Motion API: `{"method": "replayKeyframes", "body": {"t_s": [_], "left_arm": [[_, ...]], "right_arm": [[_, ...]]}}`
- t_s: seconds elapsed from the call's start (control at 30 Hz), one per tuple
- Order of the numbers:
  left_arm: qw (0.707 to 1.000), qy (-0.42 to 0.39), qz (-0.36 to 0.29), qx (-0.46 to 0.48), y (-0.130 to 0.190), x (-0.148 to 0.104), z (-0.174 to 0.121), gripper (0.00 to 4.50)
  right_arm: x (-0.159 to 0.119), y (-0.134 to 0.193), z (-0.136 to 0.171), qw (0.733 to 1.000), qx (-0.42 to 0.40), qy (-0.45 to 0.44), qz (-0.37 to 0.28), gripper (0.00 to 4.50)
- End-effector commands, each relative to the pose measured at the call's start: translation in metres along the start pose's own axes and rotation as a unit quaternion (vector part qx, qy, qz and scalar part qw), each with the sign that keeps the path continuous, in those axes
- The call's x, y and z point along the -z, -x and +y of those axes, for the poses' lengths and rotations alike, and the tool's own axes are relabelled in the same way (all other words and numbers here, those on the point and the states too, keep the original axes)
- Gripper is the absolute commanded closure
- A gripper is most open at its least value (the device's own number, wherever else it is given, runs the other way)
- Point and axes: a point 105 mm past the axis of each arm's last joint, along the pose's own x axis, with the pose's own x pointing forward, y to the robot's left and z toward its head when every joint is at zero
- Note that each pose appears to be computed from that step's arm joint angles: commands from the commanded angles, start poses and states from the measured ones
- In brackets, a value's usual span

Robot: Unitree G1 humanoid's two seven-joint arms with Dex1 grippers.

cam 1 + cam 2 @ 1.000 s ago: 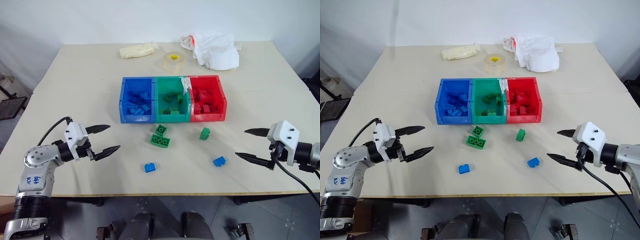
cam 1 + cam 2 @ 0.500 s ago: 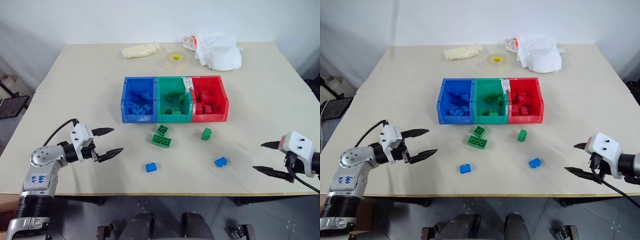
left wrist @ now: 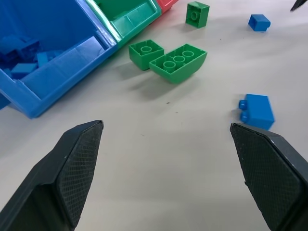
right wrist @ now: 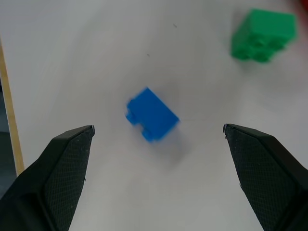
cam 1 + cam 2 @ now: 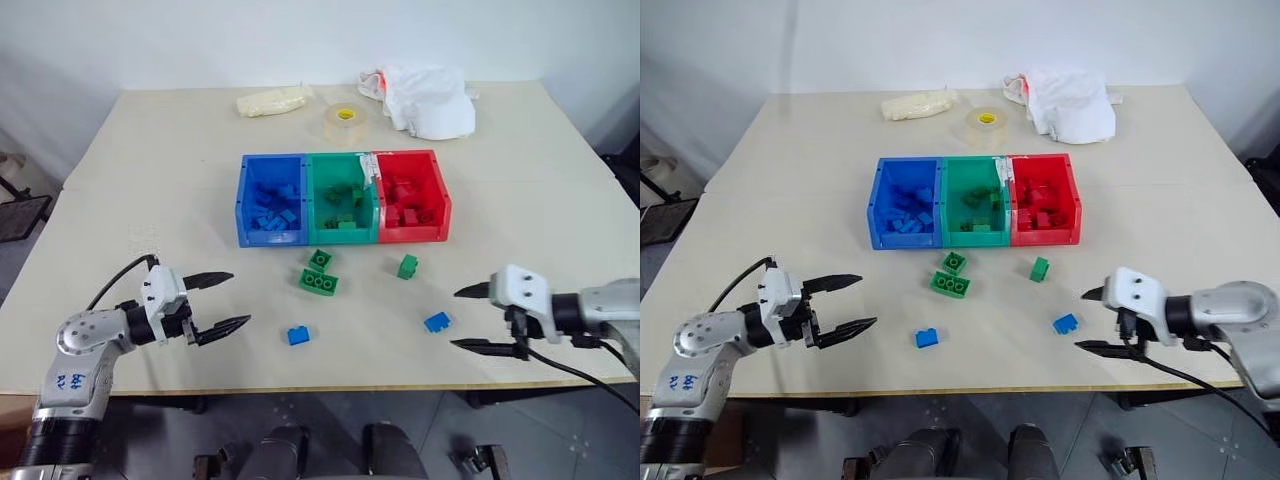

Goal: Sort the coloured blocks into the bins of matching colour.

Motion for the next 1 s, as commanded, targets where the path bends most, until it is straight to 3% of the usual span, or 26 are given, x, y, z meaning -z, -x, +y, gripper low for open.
{"method": "replayKeyframes", "body": {"t_s": [0.03,0.1,0.2,0.43,0.7,0.73,0.9,1.0], "left_arm": [[1.0,-0.011,-0.016,-0.01,0.002,-0.013,-0.004,0.01],[1.0,-0.008,-0.017,-0.016,0.002,-0.013,-0.006,0.01],[1.0,-0.005,-0.02,-0.022,0.0,-0.013,-0.009,0.0],[0.999,-0.002,-0.025,-0.03,-0.002,-0.013,-0.012,0.0],[0.999,-0.002,-0.031,-0.031,-0.006,-0.012,-0.01,0.0],[0.999,-0.003,-0.034,-0.031,-0.007,-0.012,-0.009,0.0],[0.999,-0.008,-0.04,-0.029,-0.011,-0.012,-0.007,0.0],[0.998,-0.015,-0.045,-0.03,-0.014,-0.013,-0.004,0.0]], "right_arm": [[-0.002,-0.013,-0.003,1.0,-0.021,0.018,-0.005,0.0],[0.001,-0.021,-0.007,1.0,-0.022,0.008,-0.004,0.0],[0.009,-0.027,-0.008,0.999,-0.033,0.006,0.005,0.59],[0.014,-0.022,-0.017,1.0,-0.024,0.007,0.002,2.99],[-0.01,-0.016,-0.028,0.999,0.006,0.017,-0.04,3.34],[-0.021,-0.015,-0.033,0.998,0.017,0.022,-0.056,3.62],[-0.085,-0.016,-0.052,0.986,0.054,0.039,-0.15,3.64],[-0.104,-0.021,-0.06,0.984,0.058,0.042,-0.165,3.64]]}}
